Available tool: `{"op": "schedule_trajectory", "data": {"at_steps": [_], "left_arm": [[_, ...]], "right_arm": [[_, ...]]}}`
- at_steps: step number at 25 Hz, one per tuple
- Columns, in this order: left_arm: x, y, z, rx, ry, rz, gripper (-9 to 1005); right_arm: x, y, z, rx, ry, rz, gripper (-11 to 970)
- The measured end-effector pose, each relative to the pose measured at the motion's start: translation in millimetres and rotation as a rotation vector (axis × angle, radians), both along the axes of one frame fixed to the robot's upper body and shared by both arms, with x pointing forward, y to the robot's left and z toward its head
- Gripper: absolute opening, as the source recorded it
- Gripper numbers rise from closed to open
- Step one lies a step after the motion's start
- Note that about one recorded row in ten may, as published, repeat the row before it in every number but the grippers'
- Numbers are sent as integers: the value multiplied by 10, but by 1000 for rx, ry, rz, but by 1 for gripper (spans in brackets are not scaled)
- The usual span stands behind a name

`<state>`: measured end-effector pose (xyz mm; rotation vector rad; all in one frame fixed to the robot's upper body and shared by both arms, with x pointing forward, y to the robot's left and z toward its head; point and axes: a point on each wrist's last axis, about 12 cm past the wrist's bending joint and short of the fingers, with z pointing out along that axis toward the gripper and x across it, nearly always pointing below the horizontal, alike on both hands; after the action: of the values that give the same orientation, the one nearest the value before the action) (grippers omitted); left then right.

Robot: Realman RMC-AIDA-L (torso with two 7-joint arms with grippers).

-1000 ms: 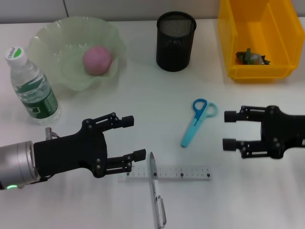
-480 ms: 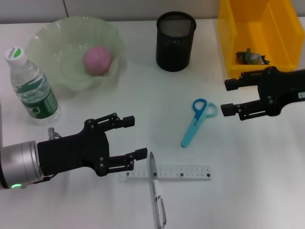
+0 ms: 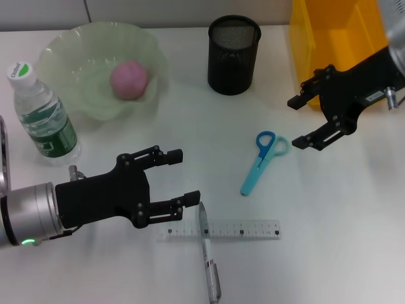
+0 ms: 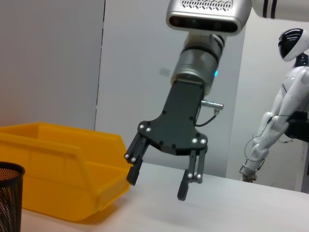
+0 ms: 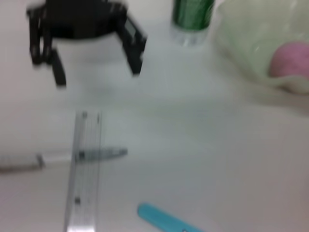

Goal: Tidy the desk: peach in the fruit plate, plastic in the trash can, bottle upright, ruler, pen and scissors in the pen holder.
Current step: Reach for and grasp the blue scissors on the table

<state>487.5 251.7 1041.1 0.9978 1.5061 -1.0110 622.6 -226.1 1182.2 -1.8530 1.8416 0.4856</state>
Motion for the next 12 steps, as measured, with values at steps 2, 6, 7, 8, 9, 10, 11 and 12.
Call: {"op": "schedule_trajectory", "data": {"at_steps": [2, 6, 7, 8, 9, 10, 11, 12], "left_arm": [[6, -5, 3, -1, 2, -1, 801], [10, -6, 0, -1, 9, 4, 801], [11, -6, -1, -1, 9, 4, 801], [11, -5, -3, 1, 9, 6, 801], [9, 1, -4, 4, 8, 5, 801], [9, 1, -4, 4, 8, 5, 800], [9, 11, -3, 7, 8, 5, 800], [6, 19, -3, 8, 7, 6, 800]], "right_arm": [[33, 91, 26, -68, -36, 53, 776], [49, 306, 80, -157, -109, 162, 776], [43, 364, 87, -169, -123, 186, 776], [42, 429, 88, -183, -143, 207, 776], [42, 569, 68, -210, -179, 243, 775], [45, 627, 59, -222, -193, 253, 775], [45, 627, 59, -222, -193, 253, 775], [38, 741, 38, -246, -207, 276, 775]]}}
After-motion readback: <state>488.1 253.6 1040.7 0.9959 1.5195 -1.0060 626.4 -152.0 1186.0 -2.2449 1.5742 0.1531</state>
